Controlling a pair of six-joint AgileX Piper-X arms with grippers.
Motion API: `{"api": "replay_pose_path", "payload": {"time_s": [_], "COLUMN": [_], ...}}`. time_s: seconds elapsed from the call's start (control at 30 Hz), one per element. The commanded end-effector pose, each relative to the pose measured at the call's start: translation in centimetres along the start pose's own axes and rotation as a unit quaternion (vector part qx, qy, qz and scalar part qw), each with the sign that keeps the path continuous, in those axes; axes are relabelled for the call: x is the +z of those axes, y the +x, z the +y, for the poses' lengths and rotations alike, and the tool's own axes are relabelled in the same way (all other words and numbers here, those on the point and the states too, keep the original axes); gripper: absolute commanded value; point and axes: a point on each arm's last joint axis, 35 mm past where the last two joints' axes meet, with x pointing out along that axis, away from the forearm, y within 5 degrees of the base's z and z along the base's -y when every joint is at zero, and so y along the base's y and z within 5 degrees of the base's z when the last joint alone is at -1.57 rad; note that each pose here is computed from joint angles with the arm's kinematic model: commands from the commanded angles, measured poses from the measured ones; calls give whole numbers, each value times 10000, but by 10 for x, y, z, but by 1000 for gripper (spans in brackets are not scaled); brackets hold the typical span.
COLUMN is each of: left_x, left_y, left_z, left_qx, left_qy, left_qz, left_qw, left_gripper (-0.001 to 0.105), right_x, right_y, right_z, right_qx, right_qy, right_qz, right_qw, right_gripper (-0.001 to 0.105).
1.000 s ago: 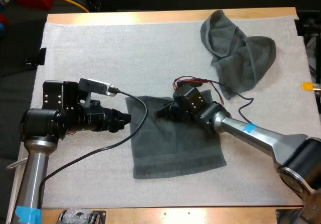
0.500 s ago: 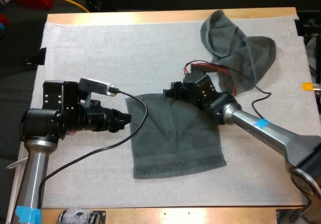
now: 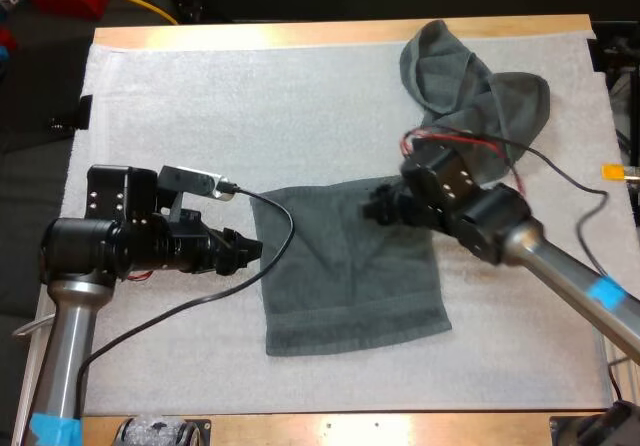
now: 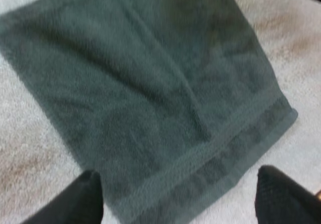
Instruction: Pick towel from pile, fold and stack
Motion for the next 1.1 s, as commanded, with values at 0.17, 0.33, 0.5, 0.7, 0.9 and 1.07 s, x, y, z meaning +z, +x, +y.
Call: {"api": "replay_pose_path", "payload": {"time_s": [0.17, 0.33, 0.5, 0.7, 0.9, 1.07], "left_x": [-27, -52, -72, -95, -115, -130], "left_y": [-6, -8, -16, -30, -41, -47], "left_z": [-14, -19, -20, -24, -25, -26], "left_qx": [-180, -221, -98, -121, 14, 119], "left_qy": [345, 416, 377, 316, 283, 230], "left_qz": [-31, -47, -304, -465, -441, -373], "left_qw": [9992, 9989, 9988, 9983, 9986, 9990], "left_gripper": [62, 62, 62, 62, 62, 62], "right_x": [-36, -57, -72, -93, -115, -135], "right_y": [-37, -63, -90, -119, -140, -150], "right_z": [-7, -12, -15, -19, -24, -27], "right_qx": [-11, -5, 52, 216, 199, 370], "right_qy": [-64, -43, 175, 412, 605, 900], "right_qz": [232, 250, 161, 246, 305, 259], "right_qw": [9997, 9997, 9997, 9986, 9975, 9949], "right_gripper": [61, 61, 61, 61, 61, 61]}}
